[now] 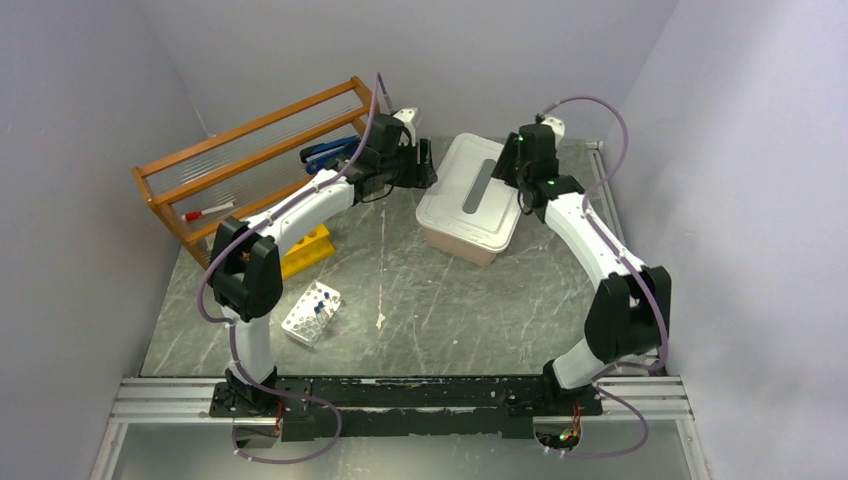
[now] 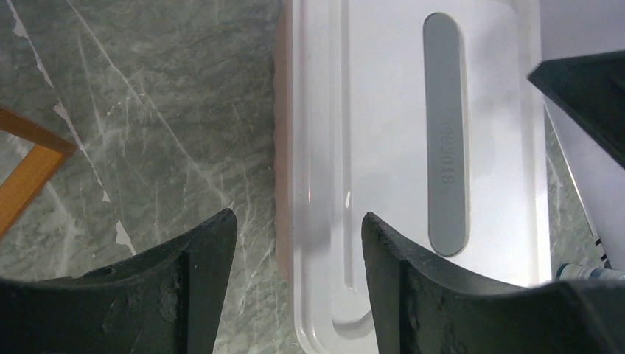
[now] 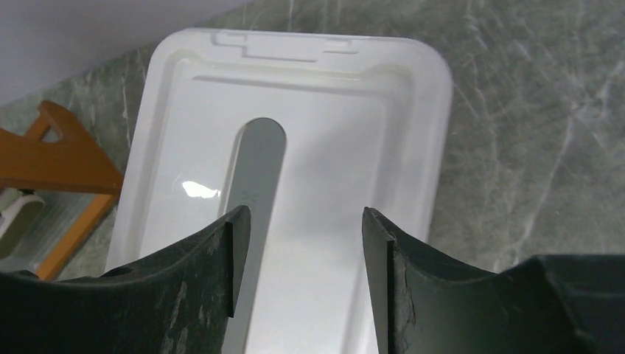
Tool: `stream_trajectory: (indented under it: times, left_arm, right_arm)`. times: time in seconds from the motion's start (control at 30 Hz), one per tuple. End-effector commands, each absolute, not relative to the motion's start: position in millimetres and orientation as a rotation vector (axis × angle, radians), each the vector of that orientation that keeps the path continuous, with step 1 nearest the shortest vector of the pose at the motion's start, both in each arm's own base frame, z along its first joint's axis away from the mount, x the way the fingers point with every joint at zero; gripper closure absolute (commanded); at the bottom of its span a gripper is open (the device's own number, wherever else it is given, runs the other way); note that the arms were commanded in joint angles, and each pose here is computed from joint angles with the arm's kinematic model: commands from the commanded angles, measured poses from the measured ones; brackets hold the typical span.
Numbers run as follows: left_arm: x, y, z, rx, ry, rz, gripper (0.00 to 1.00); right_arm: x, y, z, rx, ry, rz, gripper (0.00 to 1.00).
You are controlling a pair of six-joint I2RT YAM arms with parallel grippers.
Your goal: Organize the chemistry lab equipment
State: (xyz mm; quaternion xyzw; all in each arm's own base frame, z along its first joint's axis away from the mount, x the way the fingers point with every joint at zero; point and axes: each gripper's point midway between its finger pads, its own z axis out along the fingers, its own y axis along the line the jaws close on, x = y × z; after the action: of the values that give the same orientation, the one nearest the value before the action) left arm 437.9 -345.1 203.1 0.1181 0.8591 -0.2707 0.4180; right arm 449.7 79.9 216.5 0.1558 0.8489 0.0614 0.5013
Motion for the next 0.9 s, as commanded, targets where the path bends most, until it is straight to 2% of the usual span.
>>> stream_trajectory:
  times: [0.0, 0.3, 0.7, 0.87]
  left_arm:
    - [435, -338, 221, 0.306, 2.121, -0.64, 0.32]
    - [416, -321, 245, 0.321, 2.086, -0.631, 0.29]
    - [412, -321, 243, 0.334, 2.098, -0.635, 0.28]
    - [412, -321, 237, 0.335, 2.113, -0.636, 0.29]
  right_arm:
    - [479, 99, 212, 0.268, 2.038, 0.143, 0.39]
    - [528, 81, 167, 0.311, 2.092, -0.097, 0.37]
    - [516, 66, 79, 0.39, 2.324, -0.238, 0.33]
    - [514, 69, 74, 0.371, 2.343, -0.214, 0.33]
